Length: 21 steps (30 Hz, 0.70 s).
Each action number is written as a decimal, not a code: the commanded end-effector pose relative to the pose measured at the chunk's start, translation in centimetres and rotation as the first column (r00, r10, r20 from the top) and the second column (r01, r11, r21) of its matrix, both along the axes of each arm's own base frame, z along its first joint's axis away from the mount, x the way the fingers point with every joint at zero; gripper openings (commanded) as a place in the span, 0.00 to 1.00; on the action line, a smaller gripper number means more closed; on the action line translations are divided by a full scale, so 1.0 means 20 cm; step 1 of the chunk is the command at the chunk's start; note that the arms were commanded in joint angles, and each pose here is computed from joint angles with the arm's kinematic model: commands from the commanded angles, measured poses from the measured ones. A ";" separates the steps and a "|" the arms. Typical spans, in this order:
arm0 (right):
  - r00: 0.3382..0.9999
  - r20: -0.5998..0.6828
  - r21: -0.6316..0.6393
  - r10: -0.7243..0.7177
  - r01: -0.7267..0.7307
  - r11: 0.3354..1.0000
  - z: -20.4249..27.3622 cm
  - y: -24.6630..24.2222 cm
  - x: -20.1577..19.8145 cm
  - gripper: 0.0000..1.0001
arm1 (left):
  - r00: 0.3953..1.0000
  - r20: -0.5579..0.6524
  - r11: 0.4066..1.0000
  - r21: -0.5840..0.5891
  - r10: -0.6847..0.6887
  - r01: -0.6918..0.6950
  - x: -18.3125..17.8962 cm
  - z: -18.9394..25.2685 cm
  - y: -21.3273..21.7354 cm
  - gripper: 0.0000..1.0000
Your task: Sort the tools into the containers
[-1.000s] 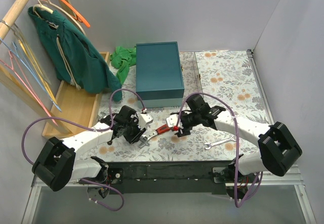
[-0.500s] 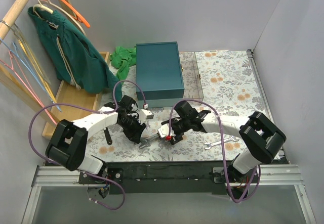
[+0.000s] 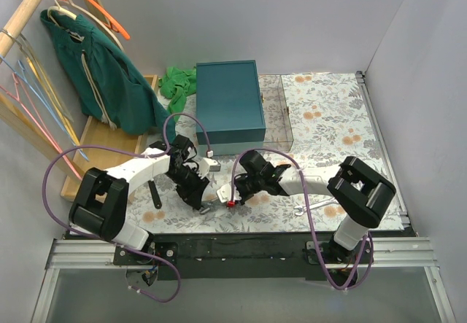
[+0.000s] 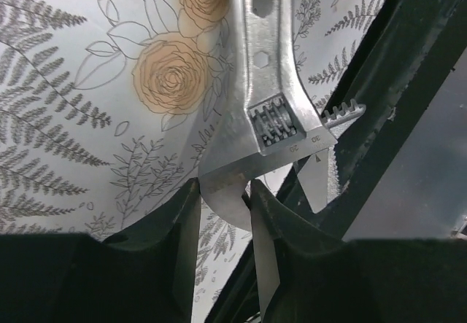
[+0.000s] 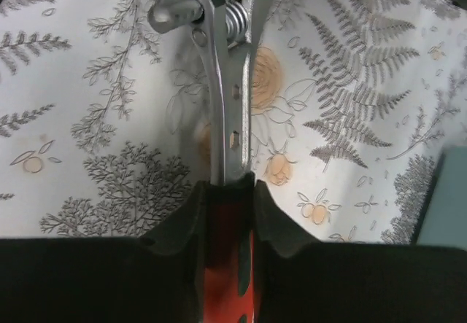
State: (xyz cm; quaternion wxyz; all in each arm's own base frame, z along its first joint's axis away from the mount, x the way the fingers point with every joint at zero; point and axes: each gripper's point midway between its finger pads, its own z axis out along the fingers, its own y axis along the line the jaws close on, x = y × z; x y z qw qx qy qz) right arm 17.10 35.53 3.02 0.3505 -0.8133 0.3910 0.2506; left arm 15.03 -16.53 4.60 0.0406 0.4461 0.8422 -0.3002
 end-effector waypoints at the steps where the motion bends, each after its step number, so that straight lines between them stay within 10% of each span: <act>1: 0.998 0.040 -0.014 -0.040 0.041 0.999 -0.01 0.03 0.08 0.02 | 0.998 -0.012 0.986 -0.159 -0.054 0.051 -0.02 0.15 -0.13 0.15; 9: 0.990 -0.062 0.071 -0.127 0.131 0.989 0.38 -0.09 0.09 0.01 | 0.906 0.409 0.950 -0.312 0.112 0.023 0.35 0.57 -0.21 0.58; 17: 0.984 -0.026 0.197 -0.177 0.178 0.964 0.95 -0.37 0.16 0.01 | 0.662 0.691 0.915 -0.403 0.290 0.019 0.72 1.02 -0.25 0.63; 21: 0.884 -0.158 0.279 -0.441 0.468 0.839 1.20 -0.51 0.36 0.01 | 0.573 0.731 0.894 -0.447 0.370 -0.007 0.84 1.13 -0.26 0.63</act>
